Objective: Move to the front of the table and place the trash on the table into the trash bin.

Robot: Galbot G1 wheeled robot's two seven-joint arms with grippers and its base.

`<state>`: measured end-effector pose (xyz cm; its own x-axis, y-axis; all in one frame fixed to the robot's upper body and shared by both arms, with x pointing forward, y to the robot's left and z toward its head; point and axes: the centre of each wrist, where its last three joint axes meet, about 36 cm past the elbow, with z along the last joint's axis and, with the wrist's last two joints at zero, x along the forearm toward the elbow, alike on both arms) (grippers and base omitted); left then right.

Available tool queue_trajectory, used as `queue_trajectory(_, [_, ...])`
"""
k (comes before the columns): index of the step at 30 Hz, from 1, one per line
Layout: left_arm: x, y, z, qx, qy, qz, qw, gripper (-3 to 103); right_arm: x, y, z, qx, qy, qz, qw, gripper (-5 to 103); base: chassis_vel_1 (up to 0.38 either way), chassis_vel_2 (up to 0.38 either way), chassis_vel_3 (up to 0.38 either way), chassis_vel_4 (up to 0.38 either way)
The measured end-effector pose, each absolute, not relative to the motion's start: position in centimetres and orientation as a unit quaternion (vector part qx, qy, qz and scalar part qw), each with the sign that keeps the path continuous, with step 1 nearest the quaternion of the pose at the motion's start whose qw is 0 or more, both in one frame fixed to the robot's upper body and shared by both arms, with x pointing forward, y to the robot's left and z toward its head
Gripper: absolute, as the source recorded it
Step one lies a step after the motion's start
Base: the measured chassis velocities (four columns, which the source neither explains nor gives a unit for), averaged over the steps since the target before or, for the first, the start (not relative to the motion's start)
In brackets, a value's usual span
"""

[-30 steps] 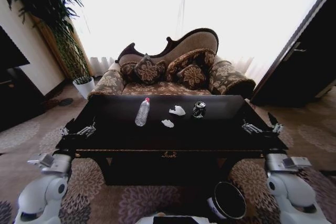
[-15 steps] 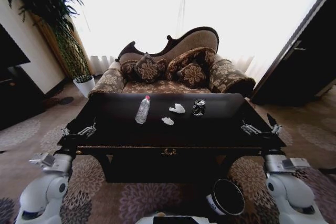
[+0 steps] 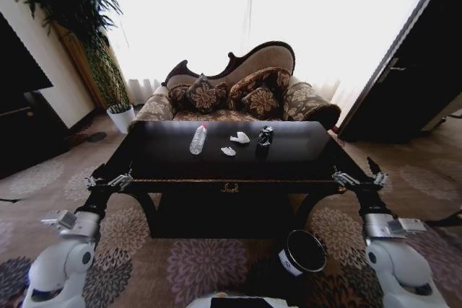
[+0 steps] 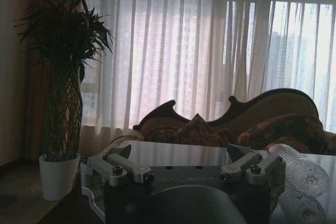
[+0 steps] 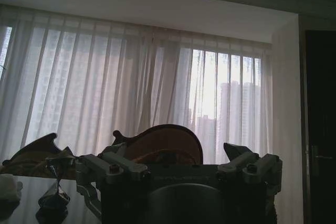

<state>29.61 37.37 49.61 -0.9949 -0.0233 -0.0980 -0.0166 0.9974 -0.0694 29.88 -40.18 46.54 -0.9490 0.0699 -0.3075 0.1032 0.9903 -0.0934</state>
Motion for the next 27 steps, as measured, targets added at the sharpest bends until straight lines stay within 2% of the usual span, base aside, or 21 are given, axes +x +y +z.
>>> queue_trajectory(19, [30.6,37.8,53.3,-0.007,0.997,-0.046,0.059,100,29.1,-39.0,47.8,0.043,0.984,-0.065,0.163,100,-0.008,0.006,0.011,-0.007])
queue_trajectory(24, [32.1,37.7,55.0,0.027,0.996,-0.068,0.054,100,28.9,-38.5,47.5,0.038,0.984,-0.065,0.159,100,0.0,0.0,0.0,0.0])
queue_trajectory(27, [35.7,38.3,55.5,0.056,0.995,-0.071,0.034,100,28.6,-38.3,46.9,0.036,0.985,-0.067,0.152,100,0.0,0.0,0.0,0.0])
